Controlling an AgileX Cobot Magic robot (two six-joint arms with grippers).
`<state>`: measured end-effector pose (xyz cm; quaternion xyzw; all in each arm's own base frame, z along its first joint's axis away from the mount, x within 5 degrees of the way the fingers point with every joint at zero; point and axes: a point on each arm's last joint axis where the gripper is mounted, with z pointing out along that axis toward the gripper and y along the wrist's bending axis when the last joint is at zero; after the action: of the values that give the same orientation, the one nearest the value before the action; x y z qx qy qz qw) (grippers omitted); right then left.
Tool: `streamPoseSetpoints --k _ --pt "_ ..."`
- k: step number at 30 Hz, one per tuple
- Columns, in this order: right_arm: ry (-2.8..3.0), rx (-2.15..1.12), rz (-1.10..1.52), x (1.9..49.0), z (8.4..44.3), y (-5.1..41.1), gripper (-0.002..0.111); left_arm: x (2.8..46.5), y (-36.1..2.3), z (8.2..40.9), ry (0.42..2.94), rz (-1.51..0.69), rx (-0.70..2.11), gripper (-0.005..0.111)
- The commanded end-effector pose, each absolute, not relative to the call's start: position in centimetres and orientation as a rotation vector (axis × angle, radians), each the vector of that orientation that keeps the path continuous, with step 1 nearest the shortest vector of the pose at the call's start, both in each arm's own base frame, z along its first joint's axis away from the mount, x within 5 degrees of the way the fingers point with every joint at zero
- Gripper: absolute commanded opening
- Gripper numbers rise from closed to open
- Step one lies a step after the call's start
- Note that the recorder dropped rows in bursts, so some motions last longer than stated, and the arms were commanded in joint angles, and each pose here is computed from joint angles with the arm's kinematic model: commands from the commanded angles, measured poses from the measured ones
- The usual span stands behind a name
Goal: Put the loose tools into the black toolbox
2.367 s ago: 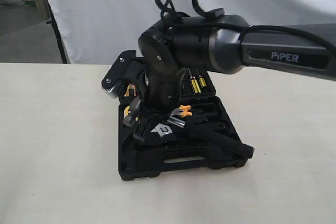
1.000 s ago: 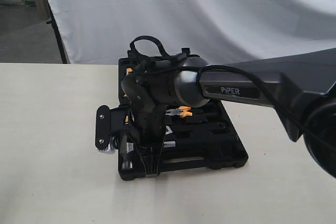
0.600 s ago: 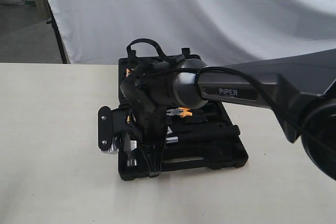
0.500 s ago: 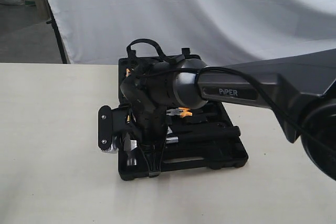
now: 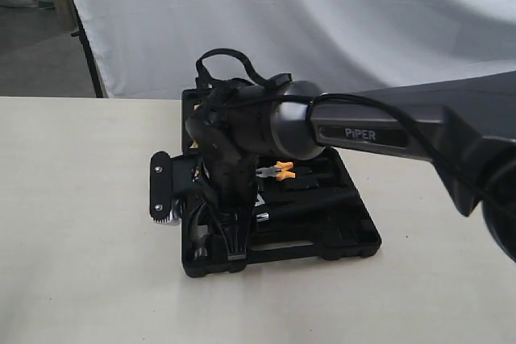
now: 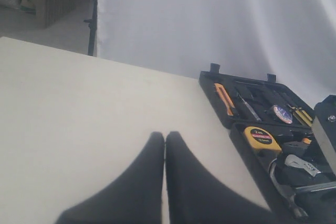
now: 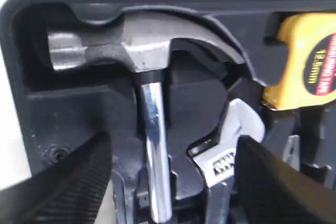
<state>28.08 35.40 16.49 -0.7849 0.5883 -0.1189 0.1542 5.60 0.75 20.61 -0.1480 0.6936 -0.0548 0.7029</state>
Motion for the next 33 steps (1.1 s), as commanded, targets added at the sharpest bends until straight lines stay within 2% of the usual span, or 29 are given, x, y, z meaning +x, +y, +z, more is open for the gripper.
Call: streamPoseSetpoints --k 1,3,7,8,12,15,20,23,27,30,33 --pt "1.688 -2.079 -0.299 28.2 21.4 34.7 0.051 5.5 0.9 20.8 1.526 -0.103 -0.346 0.001" --pt "1.711 -1.988 -0.28 28.5 23.3 34.0 0.039 5.5 0.9 20.8 1.526 -0.103 -0.346 0.001" --pt "1.793 -1.817 -0.242 29.7 25.6 32.4 0.004 5.5 0.9 20.8 1.526 -0.103 -0.346 0.001" --pt "1.82 -1.785 -0.237 30.0 25.7 32.1 0.0 5.5 0.9 20.8 1.526 -0.103 -0.346 0.001" --pt "1.898 -1.736 -0.205 31.0 24.9 31.4 0.0 5.5 0.9 20.8 1.526 -0.103 -0.346 0.001" --pt "2.031 -1.723 -0.108 31.8 21.9 31.4 0.0 5.5 0.9 20.8 1.526 -0.103 -0.346 0.001" --pt "2.362 -1.902 0.014 31.1 9.0 29.6 0.0 5.5 0.9 20.8 1.526 -0.103 -0.346 0.001" --pt "2.435 -1.986 -0.008 30.6 6.7 29.0 0.0 5.5 0.9 20.8 1.526 -0.103 -0.346 0.001" --pt "2.386 -1.936 0.008 31.1 9.1 29.5 0.0 5.5 0.9 20.8 1.526 -0.103 -0.346 0.001" --pt "2.312 -1.869 0.02 31.6 12.8 30.0 0.0 5.5 0.9 20.8 1.526 -0.103 -0.346 0.001" --pt "2.175 -1.684 0.055 31.9 21.3 30.2 0.0 5.5 0.9 20.8 1.526 -0.103 -0.346 0.001"
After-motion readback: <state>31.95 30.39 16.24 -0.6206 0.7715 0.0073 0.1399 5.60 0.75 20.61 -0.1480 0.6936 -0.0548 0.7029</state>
